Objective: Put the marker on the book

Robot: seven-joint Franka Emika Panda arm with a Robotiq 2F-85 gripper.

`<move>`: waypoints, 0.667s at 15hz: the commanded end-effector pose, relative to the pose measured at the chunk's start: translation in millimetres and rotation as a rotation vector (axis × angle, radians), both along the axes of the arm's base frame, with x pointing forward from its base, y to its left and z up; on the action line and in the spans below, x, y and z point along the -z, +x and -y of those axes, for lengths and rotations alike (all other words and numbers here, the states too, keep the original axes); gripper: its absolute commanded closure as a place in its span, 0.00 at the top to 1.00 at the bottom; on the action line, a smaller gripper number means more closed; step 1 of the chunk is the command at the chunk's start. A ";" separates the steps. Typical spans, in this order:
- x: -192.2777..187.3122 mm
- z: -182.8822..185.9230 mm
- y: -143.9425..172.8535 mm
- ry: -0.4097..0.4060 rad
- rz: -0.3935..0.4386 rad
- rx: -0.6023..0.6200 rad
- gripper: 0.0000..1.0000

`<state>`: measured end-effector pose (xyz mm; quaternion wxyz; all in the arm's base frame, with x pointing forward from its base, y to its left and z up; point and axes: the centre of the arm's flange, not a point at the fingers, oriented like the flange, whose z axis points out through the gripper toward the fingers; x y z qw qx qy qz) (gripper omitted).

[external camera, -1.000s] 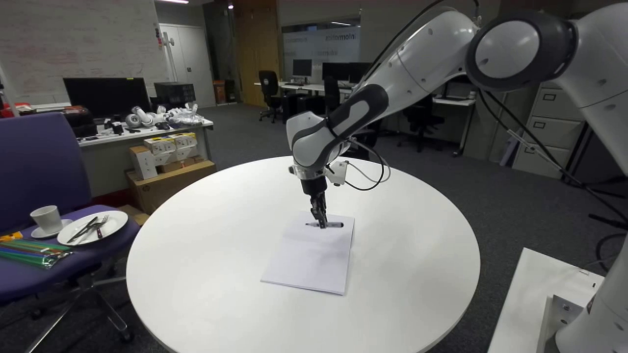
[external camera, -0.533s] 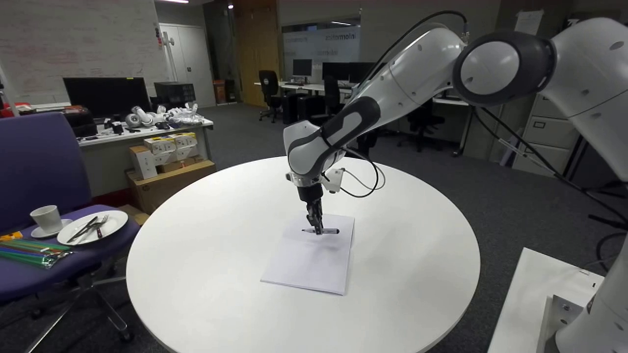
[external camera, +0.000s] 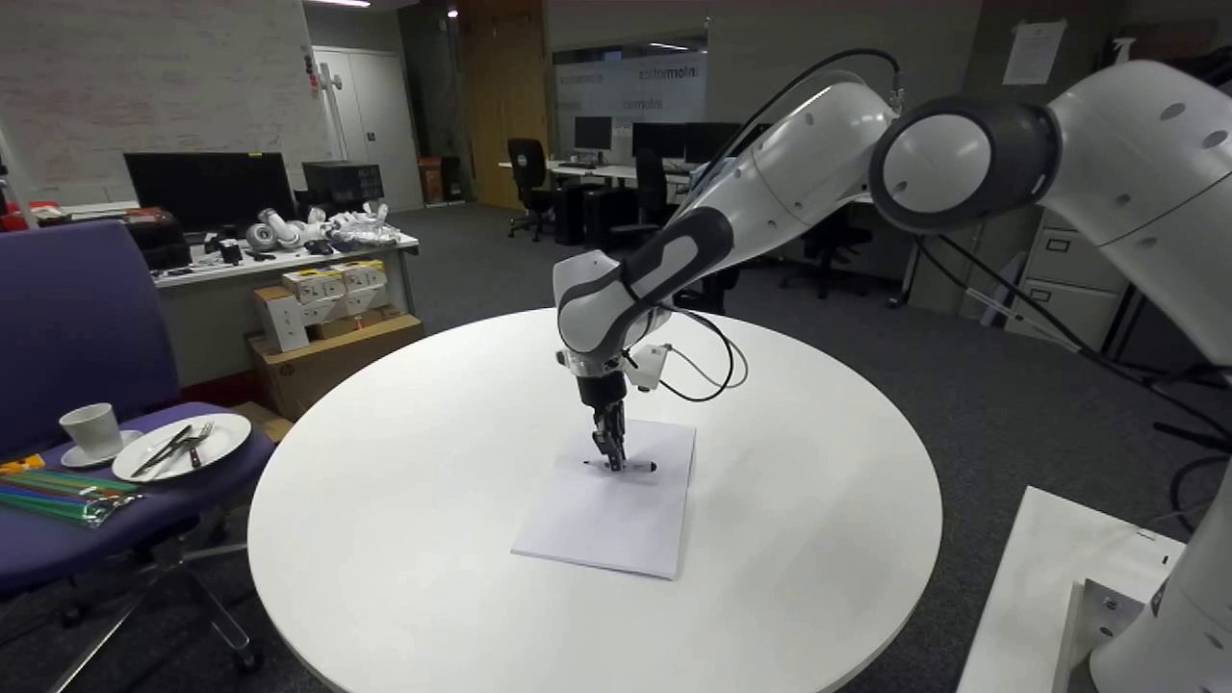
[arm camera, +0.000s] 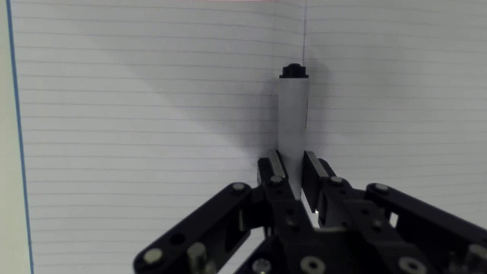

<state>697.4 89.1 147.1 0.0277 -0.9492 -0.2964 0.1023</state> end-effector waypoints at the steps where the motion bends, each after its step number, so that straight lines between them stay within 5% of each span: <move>1: -4.9 -0.3 10.4 0.038 -0.015 0.022 0.07; 7: -6.8 1.9 11.5 0.051 -0.015 0.050 0.07; 8: -6.7 2.0 11.7 0.051 -0.017 0.050 0.53; 10: -6.4 1.8 12.0 0.050 -0.020 0.049 0.58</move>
